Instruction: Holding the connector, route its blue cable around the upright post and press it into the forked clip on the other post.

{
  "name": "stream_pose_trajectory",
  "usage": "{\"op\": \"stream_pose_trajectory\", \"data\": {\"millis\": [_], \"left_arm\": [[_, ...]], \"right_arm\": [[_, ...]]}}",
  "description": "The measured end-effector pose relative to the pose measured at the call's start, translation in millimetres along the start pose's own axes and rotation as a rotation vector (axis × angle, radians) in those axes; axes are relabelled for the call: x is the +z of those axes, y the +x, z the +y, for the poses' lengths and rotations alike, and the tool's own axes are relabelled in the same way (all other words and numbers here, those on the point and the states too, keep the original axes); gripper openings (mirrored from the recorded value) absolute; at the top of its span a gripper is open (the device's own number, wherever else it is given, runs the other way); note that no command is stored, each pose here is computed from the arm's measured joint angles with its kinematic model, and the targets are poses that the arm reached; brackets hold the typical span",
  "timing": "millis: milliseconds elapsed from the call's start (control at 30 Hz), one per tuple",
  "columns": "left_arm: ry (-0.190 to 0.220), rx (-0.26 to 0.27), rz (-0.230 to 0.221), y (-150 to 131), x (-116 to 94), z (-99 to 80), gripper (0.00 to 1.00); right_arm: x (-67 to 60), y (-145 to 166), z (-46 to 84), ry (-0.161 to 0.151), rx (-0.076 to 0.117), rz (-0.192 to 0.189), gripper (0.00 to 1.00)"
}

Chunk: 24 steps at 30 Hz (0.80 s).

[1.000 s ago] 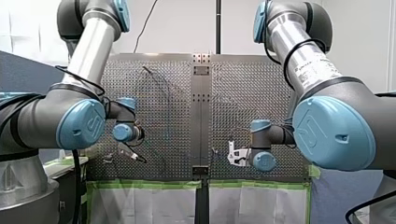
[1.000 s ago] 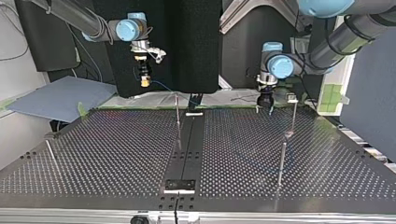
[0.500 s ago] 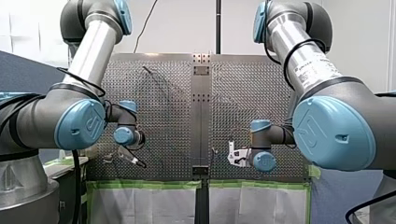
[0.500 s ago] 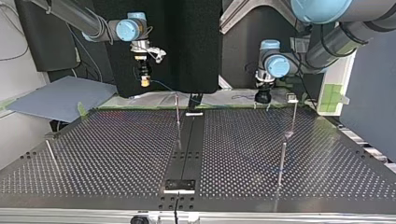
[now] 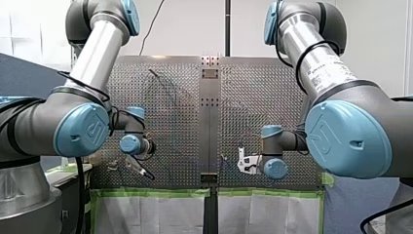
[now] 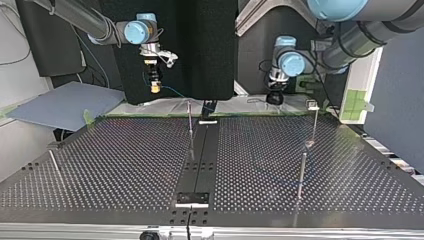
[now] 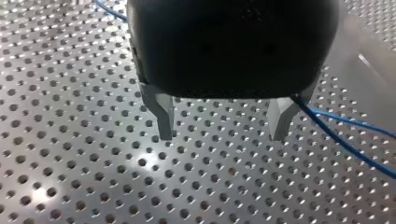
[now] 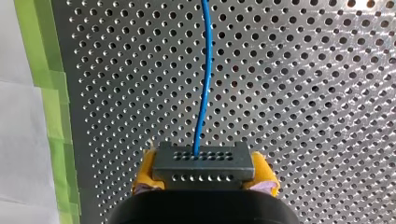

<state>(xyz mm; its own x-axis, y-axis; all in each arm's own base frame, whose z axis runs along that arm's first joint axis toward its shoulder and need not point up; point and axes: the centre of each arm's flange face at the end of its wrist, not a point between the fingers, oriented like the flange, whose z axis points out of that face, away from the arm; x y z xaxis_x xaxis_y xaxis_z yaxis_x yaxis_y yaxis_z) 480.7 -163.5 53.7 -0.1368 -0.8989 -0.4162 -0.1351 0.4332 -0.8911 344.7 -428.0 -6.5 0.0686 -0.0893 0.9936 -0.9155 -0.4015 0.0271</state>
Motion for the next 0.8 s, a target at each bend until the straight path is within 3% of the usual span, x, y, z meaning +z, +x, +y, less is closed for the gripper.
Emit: {"op": "stream_pose_trajectory", "data": {"millis": [300,533,800], "left_arm": [[0.018,0.013,0.032,14.0,-5.0,-3.4,1.0],[0.03,0.029,0.097,36.5,-1.6,4.2,1.0],[-0.039,0.068,0.148,57.7,-7.6,36.9,1.0]], "right_arm": [[0.0,0.1,-0.2,0.0,0.0,0.0,0.0],[-0.1,0.1,-0.1,0.0,0.0,-0.001,0.0],[-0.1,0.0,0.3,-0.003,0.0,-0.002,0.0]]}}
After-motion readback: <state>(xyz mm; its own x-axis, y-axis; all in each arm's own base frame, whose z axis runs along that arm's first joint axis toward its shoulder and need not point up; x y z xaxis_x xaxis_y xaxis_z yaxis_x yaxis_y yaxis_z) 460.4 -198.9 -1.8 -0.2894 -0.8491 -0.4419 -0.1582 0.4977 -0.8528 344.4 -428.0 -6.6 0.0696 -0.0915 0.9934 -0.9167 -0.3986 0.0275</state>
